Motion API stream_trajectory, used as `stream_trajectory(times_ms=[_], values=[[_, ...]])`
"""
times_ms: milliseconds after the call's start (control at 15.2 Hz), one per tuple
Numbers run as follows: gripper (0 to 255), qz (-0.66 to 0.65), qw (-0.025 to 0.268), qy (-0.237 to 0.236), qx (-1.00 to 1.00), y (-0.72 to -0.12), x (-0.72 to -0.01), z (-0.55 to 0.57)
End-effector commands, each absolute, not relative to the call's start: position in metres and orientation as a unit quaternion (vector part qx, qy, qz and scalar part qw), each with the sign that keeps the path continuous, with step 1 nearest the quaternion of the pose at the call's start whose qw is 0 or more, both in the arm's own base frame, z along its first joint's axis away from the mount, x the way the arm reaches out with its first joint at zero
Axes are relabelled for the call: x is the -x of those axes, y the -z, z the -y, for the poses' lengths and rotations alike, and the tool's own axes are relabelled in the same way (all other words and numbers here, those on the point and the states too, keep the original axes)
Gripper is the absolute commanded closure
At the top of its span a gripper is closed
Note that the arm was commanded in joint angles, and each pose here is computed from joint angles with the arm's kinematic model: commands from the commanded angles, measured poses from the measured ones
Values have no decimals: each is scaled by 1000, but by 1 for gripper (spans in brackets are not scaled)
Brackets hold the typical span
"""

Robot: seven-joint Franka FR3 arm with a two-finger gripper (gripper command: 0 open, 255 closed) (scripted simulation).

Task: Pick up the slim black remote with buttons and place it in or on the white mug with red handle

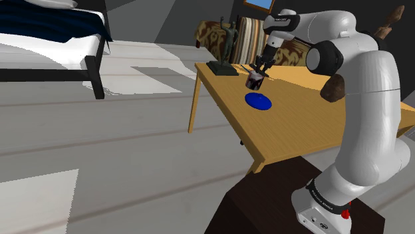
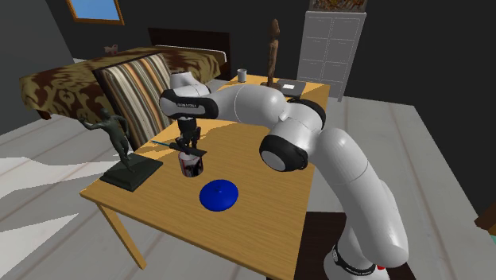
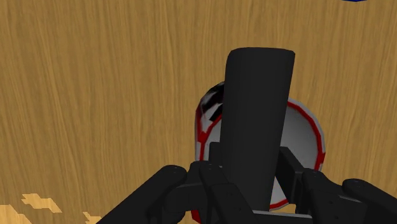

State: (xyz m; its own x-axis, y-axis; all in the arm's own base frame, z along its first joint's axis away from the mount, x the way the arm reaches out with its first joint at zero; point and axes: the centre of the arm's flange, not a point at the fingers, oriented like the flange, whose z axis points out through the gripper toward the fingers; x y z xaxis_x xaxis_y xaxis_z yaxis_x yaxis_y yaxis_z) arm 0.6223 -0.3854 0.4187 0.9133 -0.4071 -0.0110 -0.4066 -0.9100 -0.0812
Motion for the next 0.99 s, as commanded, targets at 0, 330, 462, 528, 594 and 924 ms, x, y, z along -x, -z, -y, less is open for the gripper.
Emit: stream_trajectory(times_ms=[0, 330, 462, 528, 594, 924], values=[[255, -208, 41, 3, 977, -418, -622, 385], [0, -208, 41, 3, 977, -418, -622, 385], [0, -208, 41, 3, 977, -418, -622, 385], [0, -208, 41, 3, 977, -418, -622, 385], [0, -208, 41, 3, 977, -418, -622, 385], [0, -208, 41, 3, 977, -468, -621, 389]])
